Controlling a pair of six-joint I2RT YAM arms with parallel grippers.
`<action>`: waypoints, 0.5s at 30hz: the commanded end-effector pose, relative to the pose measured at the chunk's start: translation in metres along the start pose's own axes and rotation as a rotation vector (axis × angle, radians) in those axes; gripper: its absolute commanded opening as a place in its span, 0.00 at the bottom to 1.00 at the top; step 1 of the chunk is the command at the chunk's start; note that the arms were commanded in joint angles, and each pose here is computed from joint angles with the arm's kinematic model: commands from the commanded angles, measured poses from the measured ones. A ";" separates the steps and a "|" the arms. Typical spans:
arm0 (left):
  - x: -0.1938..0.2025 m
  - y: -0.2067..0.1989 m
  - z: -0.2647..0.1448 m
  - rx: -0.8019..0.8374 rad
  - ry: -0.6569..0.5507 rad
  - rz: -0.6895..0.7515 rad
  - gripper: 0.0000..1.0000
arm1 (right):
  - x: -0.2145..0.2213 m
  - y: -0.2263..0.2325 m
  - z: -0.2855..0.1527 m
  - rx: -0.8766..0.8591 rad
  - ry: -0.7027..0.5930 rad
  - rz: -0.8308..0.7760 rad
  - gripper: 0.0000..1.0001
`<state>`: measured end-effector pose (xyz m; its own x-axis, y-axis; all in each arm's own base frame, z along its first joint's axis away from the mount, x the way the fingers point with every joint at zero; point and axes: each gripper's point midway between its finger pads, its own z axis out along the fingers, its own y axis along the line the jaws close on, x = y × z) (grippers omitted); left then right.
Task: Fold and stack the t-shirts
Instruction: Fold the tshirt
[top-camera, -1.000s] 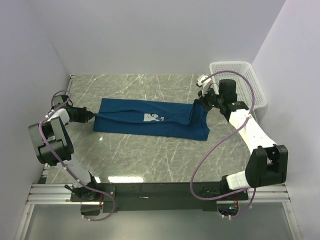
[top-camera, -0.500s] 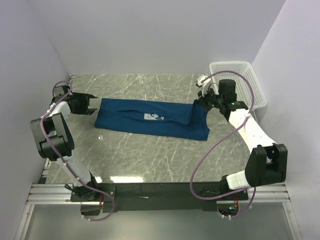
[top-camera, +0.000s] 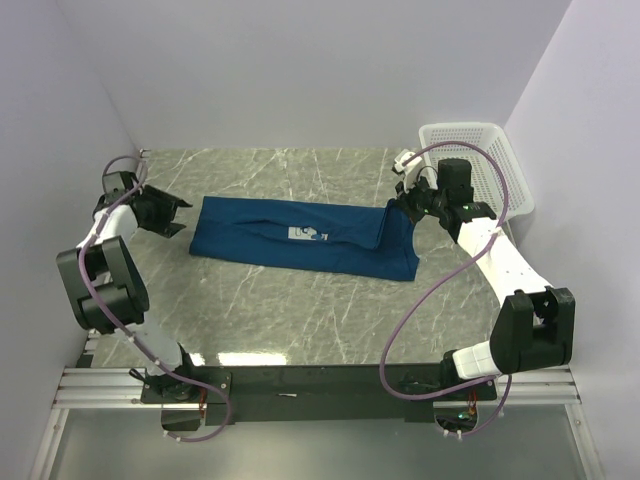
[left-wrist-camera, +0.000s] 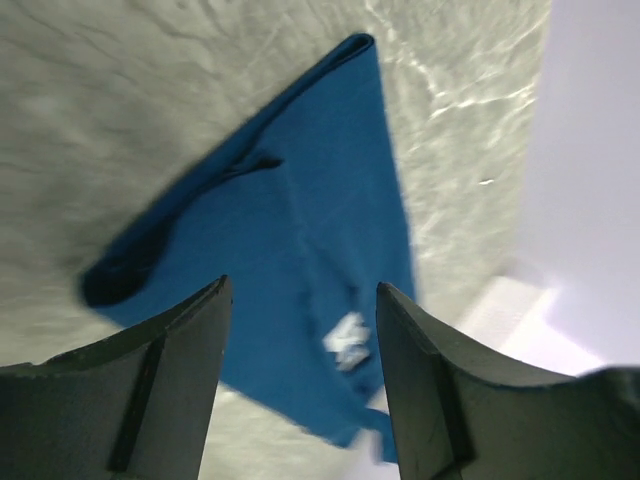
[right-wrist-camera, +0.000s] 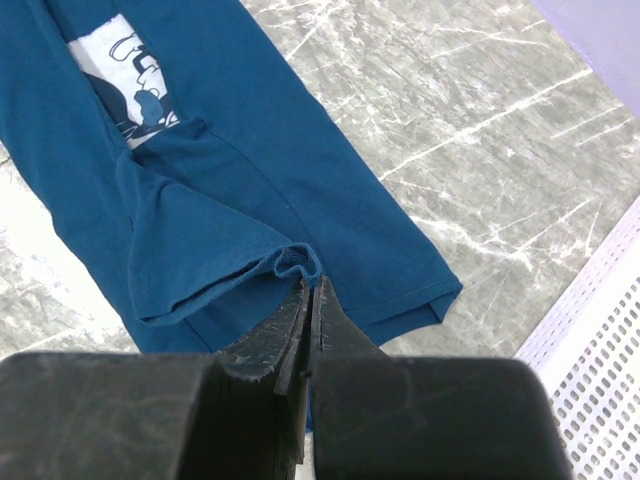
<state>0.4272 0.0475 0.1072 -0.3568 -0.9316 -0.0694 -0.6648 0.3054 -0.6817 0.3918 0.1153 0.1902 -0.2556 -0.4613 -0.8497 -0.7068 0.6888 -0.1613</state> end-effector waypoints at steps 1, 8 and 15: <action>-0.014 0.013 -0.025 -0.049 -0.107 0.254 0.64 | -0.023 -0.012 -0.004 0.026 -0.066 -0.025 0.00; -0.014 0.037 -0.007 -0.107 -0.036 0.417 0.57 | -0.024 -0.010 -0.004 0.022 -0.071 -0.027 0.00; 0.006 0.046 0.008 -0.075 0.100 0.469 0.52 | -0.022 -0.010 -0.004 0.020 -0.070 -0.026 0.00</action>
<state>0.3933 0.0617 0.0587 -0.6313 -0.7326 -0.2545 -0.5531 0.6553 -0.5145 0.3918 0.1165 0.1910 -0.2507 -0.4590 -0.8523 -0.7105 0.6853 -0.1600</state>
